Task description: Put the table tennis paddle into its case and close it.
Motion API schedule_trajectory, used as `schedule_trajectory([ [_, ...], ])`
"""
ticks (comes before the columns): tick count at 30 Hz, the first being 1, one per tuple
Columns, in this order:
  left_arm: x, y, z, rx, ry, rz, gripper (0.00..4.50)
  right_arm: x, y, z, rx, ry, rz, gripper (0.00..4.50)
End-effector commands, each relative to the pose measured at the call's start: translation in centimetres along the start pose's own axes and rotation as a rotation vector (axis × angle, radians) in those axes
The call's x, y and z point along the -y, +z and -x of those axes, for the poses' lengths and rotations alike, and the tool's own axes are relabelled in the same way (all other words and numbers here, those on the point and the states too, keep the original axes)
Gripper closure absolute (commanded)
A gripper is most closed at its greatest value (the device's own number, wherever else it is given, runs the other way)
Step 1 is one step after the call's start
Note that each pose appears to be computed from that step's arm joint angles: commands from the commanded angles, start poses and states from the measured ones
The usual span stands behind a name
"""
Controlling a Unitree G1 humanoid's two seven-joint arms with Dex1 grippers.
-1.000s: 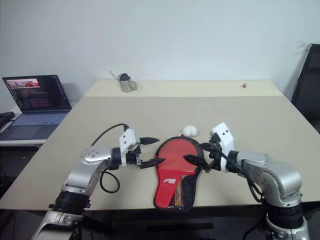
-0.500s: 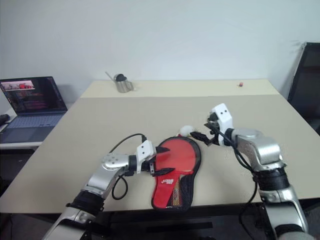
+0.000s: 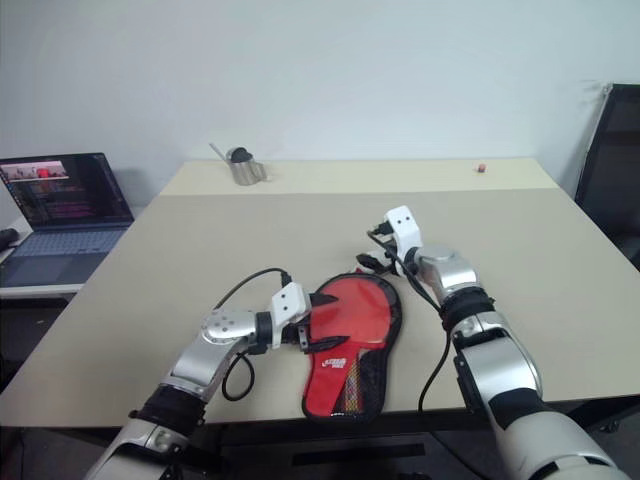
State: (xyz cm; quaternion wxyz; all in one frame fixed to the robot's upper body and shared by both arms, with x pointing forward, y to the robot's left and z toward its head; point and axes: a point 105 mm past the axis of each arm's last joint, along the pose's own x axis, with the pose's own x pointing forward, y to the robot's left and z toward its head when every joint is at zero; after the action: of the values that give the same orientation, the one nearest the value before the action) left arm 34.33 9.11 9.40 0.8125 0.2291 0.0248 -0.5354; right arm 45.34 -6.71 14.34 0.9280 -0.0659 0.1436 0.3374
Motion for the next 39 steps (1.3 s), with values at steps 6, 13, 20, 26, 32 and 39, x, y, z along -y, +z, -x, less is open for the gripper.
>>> schedule_trajectory([
  [6, -0.3, -0.8, 1.0, -0.060, 0.034, -0.023, 0.06, -0.4, 0.6, -1.1, 0.027, -0.042, 0.076, 0.00],
  [13, -0.3, -0.8, 1.1, -0.076, 0.029, -0.036, 0.02, -0.7, 0.8, -1.8, 0.041, -0.102, 0.098, 0.19],
  [20, -0.1, -1.1, 0.8, -0.084, 0.016, -0.036, 0.00, -1.3, 0.2, -2.3, 0.021, -0.113, 0.117, 2.36],
  [26, -0.2, -1.1, -0.1, -0.088, -0.003, -0.049, 0.00, -1.6, -0.4, -2.5, -0.003, -0.109, 0.147, 4.18],
  [32, 0.6, -2.5, -1.2, -0.120, -0.048, -0.012, 0.00, -0.9, 0.0, -2.2, 0.010, -0.147, 0.170, 4.49],
  [39, 1.9, -4.2, -1.7, -0.141, -0.083, 0.065, 0.00, 2.3, 1.0, -0.2, 0.018, -0.206, 0.226, 4.49],
])
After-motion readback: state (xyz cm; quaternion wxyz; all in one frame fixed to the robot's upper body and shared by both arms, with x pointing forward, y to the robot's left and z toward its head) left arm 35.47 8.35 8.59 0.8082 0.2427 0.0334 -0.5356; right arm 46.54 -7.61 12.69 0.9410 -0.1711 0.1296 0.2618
